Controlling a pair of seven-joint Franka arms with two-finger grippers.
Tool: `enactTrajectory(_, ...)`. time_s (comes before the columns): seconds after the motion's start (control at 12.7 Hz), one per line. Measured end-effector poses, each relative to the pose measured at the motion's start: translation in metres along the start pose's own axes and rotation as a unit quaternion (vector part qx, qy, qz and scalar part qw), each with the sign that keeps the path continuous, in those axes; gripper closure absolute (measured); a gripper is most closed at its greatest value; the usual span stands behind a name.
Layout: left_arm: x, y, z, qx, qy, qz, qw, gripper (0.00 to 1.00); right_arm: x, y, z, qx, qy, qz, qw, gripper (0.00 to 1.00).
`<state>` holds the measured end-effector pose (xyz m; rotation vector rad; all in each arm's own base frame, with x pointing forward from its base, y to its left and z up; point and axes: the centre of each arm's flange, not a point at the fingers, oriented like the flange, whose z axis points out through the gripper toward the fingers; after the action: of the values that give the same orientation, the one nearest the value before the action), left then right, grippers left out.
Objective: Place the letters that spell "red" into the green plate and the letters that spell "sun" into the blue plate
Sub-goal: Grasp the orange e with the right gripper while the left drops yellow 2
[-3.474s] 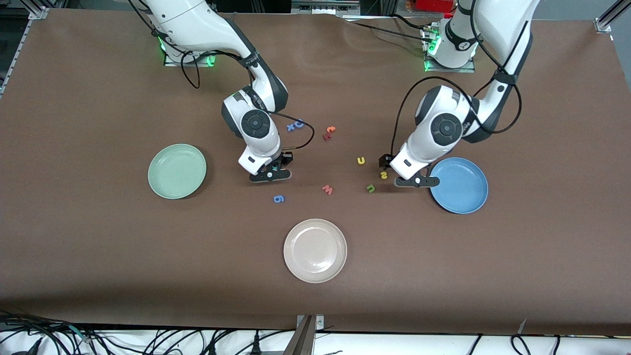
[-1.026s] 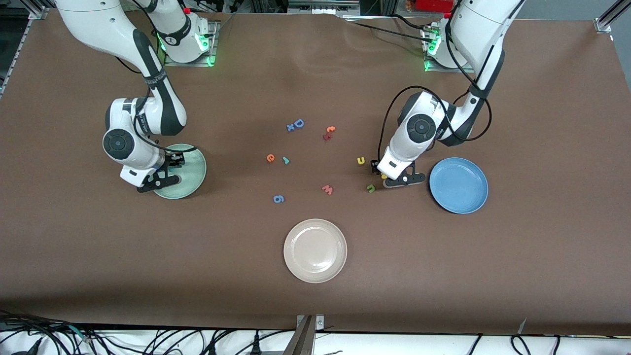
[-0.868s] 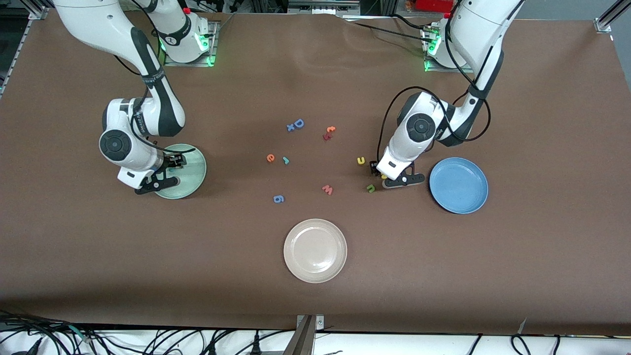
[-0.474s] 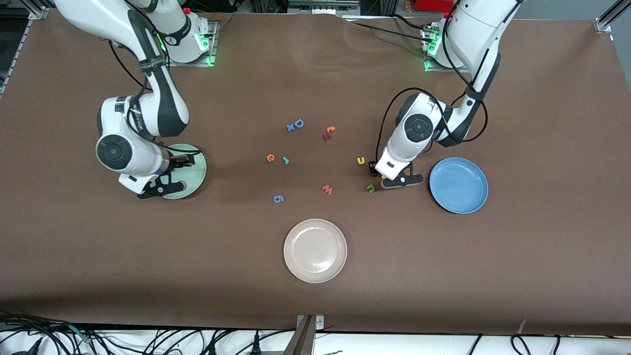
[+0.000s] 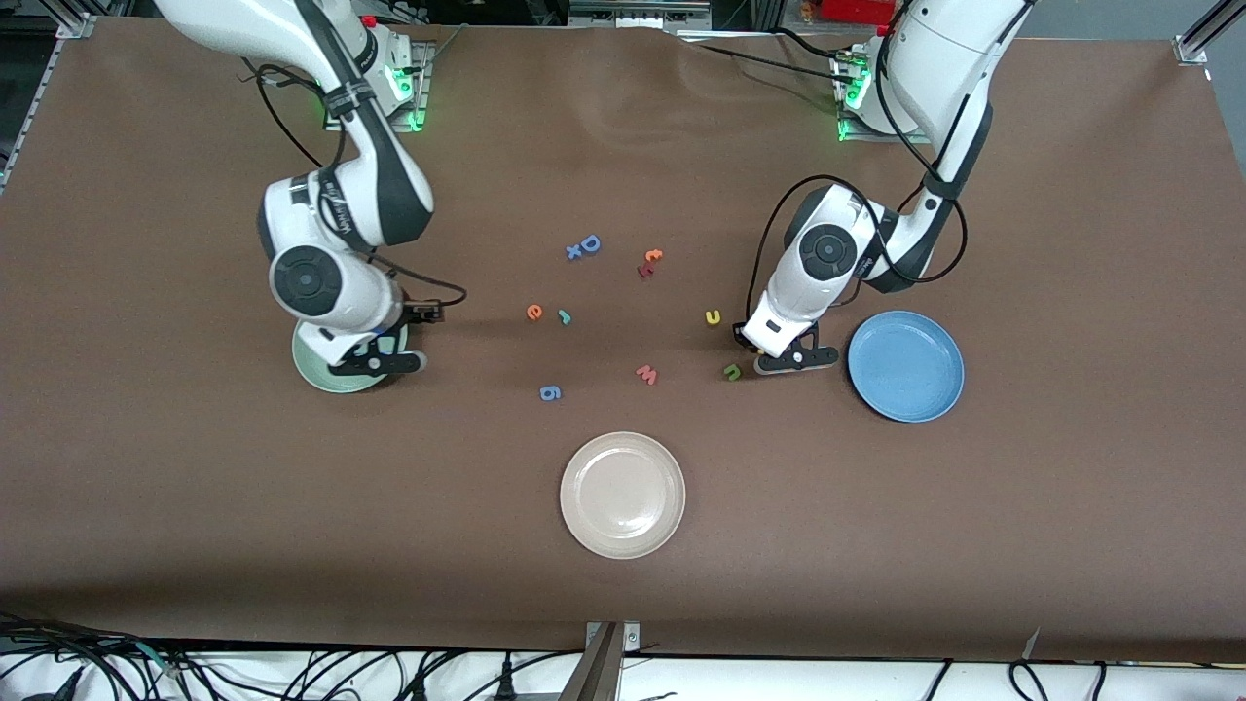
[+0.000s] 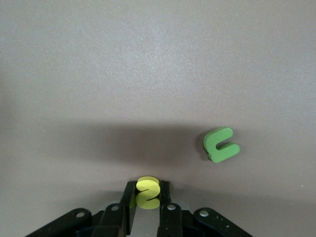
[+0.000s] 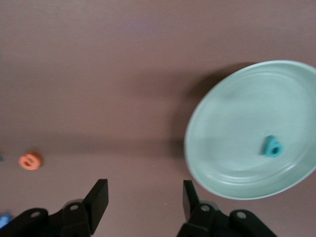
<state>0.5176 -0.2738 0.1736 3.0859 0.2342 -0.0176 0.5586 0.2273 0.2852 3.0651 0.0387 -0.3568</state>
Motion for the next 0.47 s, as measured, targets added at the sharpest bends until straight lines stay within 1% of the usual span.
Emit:
enactTrajectory(0.24,0.000,-0.001,0.001,0.001,0.000,0.000,1.000,0.77,-0.014,-0.056,0.004,0.017,0.022,0.050,0.998,0.30)
enactTrajectory(0.47,0.012,-0.010,-0.006,0.002,0.010,0.010,1.000,0.77,-0.026,-0.103,0.023,0.027,0.044,0.075,0.996,0.30)
